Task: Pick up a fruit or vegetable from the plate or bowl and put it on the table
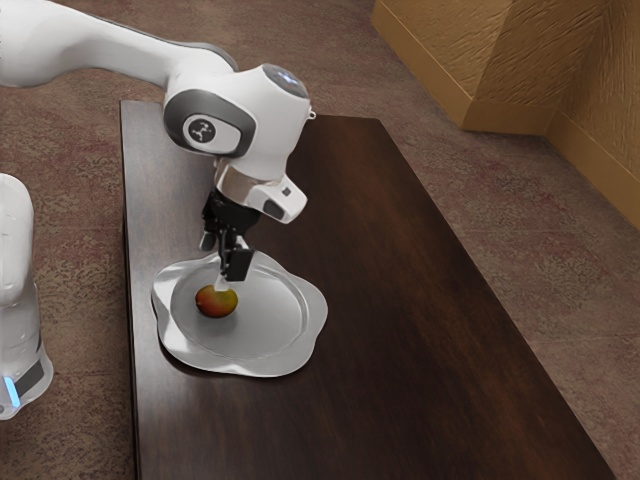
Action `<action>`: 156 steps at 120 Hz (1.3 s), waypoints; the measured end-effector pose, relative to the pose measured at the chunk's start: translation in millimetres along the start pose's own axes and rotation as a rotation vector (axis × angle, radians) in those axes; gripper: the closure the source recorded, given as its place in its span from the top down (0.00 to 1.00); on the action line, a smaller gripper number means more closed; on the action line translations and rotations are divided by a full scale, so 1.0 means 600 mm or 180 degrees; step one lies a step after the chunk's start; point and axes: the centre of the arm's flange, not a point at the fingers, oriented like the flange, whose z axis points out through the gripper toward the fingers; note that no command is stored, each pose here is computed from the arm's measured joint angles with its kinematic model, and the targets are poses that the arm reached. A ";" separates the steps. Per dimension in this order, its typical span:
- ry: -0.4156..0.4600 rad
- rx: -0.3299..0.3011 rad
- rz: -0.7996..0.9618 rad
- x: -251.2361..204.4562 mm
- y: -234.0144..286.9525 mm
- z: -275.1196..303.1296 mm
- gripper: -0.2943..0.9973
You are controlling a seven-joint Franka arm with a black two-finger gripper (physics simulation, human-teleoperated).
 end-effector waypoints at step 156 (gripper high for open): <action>-0.0122 -0.0211 0.0137 0.022 0.014 0.096 0.77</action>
